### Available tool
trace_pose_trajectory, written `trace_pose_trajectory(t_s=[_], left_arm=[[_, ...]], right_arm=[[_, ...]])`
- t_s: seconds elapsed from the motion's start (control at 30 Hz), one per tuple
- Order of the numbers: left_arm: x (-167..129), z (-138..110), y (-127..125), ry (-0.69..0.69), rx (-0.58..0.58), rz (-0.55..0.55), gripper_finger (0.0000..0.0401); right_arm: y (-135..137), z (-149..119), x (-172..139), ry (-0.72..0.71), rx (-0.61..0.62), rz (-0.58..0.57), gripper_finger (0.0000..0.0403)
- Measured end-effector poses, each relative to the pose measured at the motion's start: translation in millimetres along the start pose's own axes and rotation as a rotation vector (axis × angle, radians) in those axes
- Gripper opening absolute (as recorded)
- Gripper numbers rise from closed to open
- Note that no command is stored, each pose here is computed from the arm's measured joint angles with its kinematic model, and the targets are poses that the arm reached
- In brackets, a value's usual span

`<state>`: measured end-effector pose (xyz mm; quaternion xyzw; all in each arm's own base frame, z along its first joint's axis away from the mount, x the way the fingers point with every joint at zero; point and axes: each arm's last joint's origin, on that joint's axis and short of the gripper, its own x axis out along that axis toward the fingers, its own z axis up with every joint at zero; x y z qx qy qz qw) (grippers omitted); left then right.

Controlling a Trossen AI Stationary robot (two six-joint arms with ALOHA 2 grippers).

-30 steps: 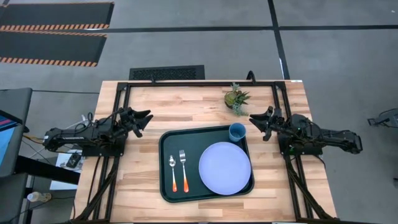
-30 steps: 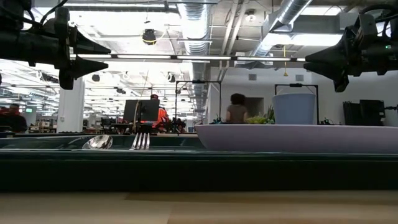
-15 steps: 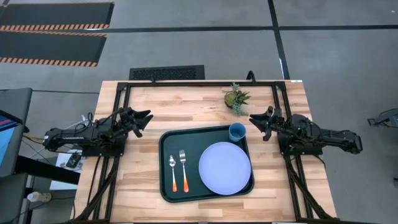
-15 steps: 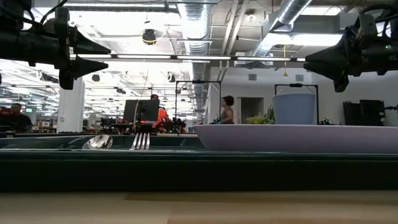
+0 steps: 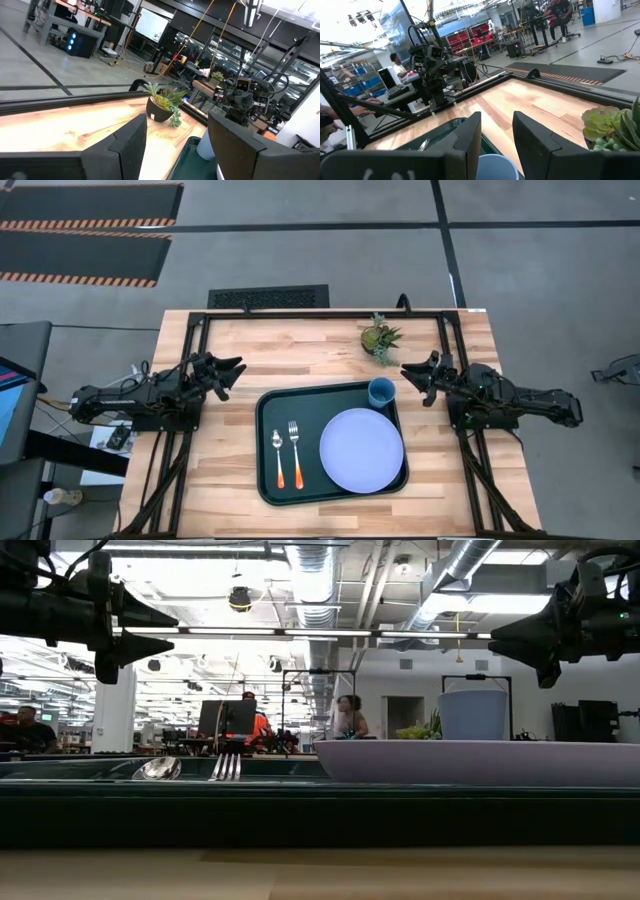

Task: Pick and place plate/cup/fork/spoon on tray
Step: Return to Home Position

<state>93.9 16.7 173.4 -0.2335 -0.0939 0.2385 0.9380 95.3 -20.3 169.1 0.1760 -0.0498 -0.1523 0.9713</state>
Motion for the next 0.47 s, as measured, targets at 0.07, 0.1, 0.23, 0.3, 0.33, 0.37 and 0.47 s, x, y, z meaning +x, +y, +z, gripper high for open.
trace_pose_trajectory(t_s=[0.07, 0.1, 0.23, 0.3, 0.33, 0.37, 0.47], left_arm=[[0.0, 0.0, 0.0, 0.000, 0.000, 0.000, 0.0196], [0.0, 0.0, 0.0, 0.000, 0.000, 0.000, 0.0196], [0.0, 0.0, 0.0, 0.000, 0.000, 0.000, 0.0196], [0.0, 0.0, 0.0, 0.000, 0.000, 0.000, 0.0196], [0.0, 0.0, 0.0, 0.000, 0.000, 0.000, 0.0196], [0.0, 0.0, 0.0, 0.000, 0.000, 0.000, 0.0196], [0.0, 0.0, 0.0, 0.000, 0.000, 0.000, 0.0196]], right_arm=[[0.0, 0.0, 0.0, 0.000, 0.000, 0.000, 0.0138], [0.0, 0.0, 0.0, 0.000, 0.000, 0.000, 0.0138], [0.0, 0.0, 0.0, 0.000, 0.000, 0.000, 0.0139], [0.0, 0.0, 0.0, 0.000, 0.000, 0.000, 0.0138], [0.0, 0.0, 0.0, 0.000, 0.000, 0.000, 0.0138], [0.0, 0.0, 0.0, 0.000, 0.000, 0.000, 0.0137], [0.0, 0.0, 0.0, 0.000, 0.000, 0.000, 0.0137]])
